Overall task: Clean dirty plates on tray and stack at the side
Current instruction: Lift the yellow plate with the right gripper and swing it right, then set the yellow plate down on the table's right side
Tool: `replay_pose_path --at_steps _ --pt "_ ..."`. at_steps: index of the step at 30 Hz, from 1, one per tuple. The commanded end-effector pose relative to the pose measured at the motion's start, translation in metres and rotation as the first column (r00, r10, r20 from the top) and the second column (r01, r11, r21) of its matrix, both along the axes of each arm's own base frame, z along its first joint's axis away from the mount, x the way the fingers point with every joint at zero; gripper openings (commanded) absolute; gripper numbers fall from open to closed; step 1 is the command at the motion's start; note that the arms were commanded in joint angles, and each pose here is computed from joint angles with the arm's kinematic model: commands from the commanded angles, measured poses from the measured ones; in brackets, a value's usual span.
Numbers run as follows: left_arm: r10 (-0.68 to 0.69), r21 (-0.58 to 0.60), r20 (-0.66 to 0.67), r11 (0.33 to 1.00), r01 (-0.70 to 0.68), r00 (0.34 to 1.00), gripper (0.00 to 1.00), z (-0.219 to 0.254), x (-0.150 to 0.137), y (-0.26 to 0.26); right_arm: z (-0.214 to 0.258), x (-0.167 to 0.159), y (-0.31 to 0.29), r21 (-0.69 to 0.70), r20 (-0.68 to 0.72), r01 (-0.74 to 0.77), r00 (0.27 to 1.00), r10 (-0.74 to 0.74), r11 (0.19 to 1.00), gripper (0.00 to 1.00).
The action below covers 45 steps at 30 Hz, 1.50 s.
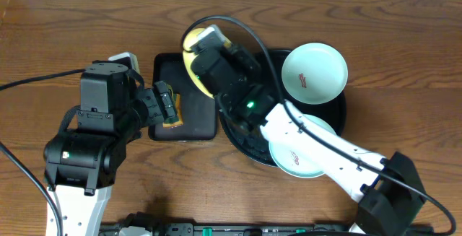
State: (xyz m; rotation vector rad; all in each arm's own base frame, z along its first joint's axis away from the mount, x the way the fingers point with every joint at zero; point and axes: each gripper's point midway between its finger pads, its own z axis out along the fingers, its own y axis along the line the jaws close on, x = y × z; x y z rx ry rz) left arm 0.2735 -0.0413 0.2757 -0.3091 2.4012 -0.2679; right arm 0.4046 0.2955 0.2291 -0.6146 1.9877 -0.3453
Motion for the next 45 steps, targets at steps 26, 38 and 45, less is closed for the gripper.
replay_pose_path --at_steps 26,38,45 --pt "-0.006 0.006 0.016 1.000 0.006 1.000 0.90 0.006 0.001 0.000 -0.129 -0.068 -0.503 0.403 -0.790 0.915 0.337 -0.513 -0.019 0.01" --pt "-0.006 0.006 0.016 1.000 0.006 1.000 0.90 0.007 0.001 0.000 -0.188 -0.094 -0.531 0.401 -0.816 0.913 0.316 -0.484 -0.080 0.61" --pt "-0.006 0.006 0.016 1.000 0.006 1.000 0.90 0.007 0.001 0.000 -0.120 -0.053 -0.500 0.619 -0.684 0.782 0.586 -0.434 0.079 0.62"
